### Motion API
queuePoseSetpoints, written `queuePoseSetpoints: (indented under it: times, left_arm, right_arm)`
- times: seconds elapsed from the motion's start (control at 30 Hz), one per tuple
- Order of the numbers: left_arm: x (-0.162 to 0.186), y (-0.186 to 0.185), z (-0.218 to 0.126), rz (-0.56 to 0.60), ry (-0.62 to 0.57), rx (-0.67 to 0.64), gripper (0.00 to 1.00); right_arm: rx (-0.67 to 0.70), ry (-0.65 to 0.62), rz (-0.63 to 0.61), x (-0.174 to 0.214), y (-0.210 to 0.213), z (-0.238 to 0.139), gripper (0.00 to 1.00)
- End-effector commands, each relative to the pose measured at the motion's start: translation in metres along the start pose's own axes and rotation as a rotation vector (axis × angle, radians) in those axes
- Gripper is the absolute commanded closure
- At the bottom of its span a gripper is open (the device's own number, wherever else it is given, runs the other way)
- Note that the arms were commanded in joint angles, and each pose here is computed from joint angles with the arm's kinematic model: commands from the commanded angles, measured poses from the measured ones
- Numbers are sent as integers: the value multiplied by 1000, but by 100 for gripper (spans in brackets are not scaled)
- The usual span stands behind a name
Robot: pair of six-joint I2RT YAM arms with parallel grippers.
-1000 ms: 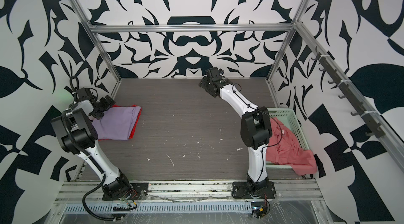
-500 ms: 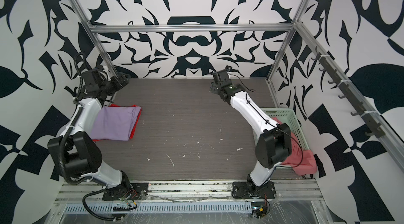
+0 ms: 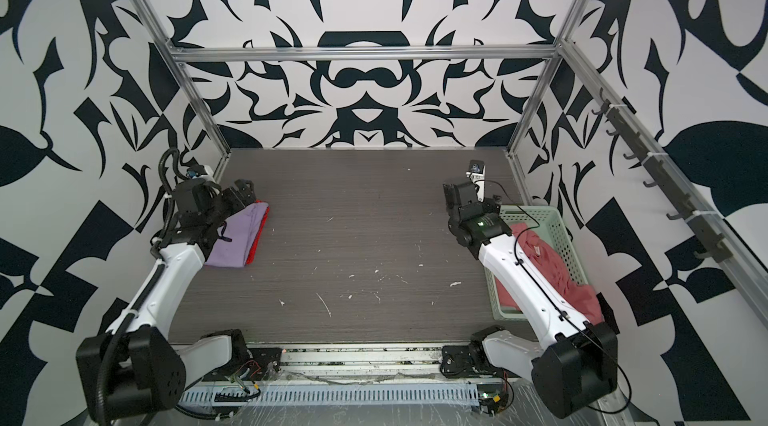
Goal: Fold and stack the t-shirts
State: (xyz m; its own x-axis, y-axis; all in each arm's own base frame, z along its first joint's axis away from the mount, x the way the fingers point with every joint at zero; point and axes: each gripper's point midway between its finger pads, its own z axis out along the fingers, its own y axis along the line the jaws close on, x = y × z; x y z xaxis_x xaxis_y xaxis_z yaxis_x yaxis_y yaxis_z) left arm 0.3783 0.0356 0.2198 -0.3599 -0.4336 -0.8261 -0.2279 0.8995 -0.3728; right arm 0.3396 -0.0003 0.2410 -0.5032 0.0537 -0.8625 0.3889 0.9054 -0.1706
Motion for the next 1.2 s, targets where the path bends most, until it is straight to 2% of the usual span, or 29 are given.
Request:
queuePoseSetpoints:
  times: [0.0, 0.1, 0.23, 0.37, 0.43, 0.57, 0.67, 0.73, 0.87, 1.03, 1.17]
  left_arm:
    - [11, 35, 5, 37, -109, -133, 1]
    - [26, 52, 13, 49, -132, -183, 1]
    - [45, 72, 27, 90, -96, -264, 1]
    - [50, 79, 40, 153, -173, -257, 1]
    - [64, 82, 48, 166, -118, -259, 1]
    - [75, 81, 58, 167, -151, -219, 1]
    - [81, 74, 63, 190, -116, -187, 1]
    - [84, 67, 70, 233, -97, -168, 1]
    - [86, 65, 68, 236, -94, -158, 1]
    - [85, 65, 69, 236, -96, -157, 1]
    - [86, 65, 67, 236, -99, -154, 1]
  right_arm:
    - [44, -47, 27, 0, -13, -4, 13]
    - [40, -59, 58, 5, -17, -6, 12]
    - [27, -17, 63, 14, -16, -7, 12]
    - [55, -1, 98, 21, -22, -7, 12]
    - [47, -12, 124, 26, -23, -7, 13]
    - [25, -44, 173, 38, -25, -7, 11]
    - [51, -58, 187, 44, -33, -8, 9]
    - [66, -54, 152, 50, -34, -3, 9]
    - [44, -92, 42, 62, -20, 19, 8]
    - [-42, -190, 62, 71, -2, 45, 9]
    - [-81, -173, 18, 88, 14, 66, 9]
